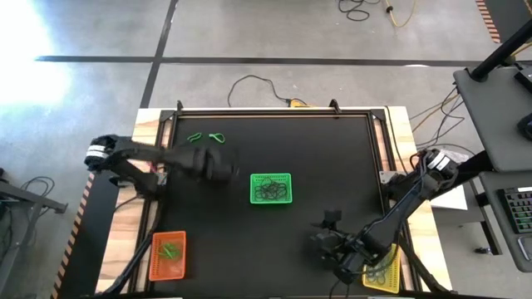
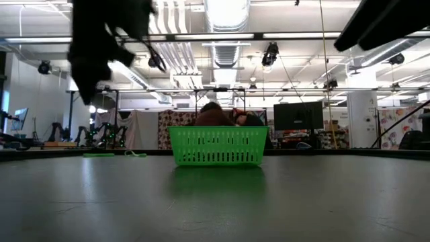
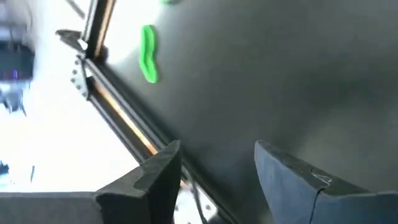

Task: Sort rubber bands into baskets
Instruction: Put the green rubber band into the orange basket

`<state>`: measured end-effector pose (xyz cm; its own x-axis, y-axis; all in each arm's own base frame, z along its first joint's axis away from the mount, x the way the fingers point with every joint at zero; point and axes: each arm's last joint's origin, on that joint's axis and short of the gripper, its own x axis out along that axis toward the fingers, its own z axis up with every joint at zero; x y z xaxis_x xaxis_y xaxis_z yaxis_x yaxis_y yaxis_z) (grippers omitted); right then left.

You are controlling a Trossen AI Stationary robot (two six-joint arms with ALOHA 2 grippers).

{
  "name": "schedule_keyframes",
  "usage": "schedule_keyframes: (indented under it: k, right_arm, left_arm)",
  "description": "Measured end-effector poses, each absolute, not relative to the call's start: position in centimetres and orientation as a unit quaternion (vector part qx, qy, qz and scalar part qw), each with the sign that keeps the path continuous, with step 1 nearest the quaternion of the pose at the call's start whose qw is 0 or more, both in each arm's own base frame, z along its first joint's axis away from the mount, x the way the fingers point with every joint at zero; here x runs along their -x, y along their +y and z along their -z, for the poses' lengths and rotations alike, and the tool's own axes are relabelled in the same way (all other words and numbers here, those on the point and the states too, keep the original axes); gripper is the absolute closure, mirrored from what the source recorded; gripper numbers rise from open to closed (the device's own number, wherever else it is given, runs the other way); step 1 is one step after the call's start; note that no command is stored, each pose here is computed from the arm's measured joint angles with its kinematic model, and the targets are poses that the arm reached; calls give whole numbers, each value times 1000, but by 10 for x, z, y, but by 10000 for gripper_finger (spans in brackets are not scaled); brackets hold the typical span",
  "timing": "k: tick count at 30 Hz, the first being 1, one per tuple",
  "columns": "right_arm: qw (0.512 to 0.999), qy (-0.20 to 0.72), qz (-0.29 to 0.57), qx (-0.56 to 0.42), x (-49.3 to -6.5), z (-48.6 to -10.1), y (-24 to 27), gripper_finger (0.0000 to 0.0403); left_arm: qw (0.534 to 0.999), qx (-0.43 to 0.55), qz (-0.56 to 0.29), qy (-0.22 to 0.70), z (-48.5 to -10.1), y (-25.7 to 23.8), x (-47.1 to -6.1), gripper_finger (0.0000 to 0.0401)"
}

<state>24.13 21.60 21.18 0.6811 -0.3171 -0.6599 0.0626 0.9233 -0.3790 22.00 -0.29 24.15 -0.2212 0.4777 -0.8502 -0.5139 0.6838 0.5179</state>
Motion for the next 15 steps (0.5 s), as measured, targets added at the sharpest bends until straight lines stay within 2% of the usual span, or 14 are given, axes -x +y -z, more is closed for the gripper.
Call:
schedule_keyframes:
  k: [7, 15]
  right_arm:
    - [905, 380, 85, 172, -231, -213, 226, 197]
    - [907, 380, 91, 153, -229, -208, 231, 197]
  left_arm:
    - [599, 141, -462, 639, -226, 89, -220, 214]
    - [581, 288, -487, 584, -215, 164, -198, 214]
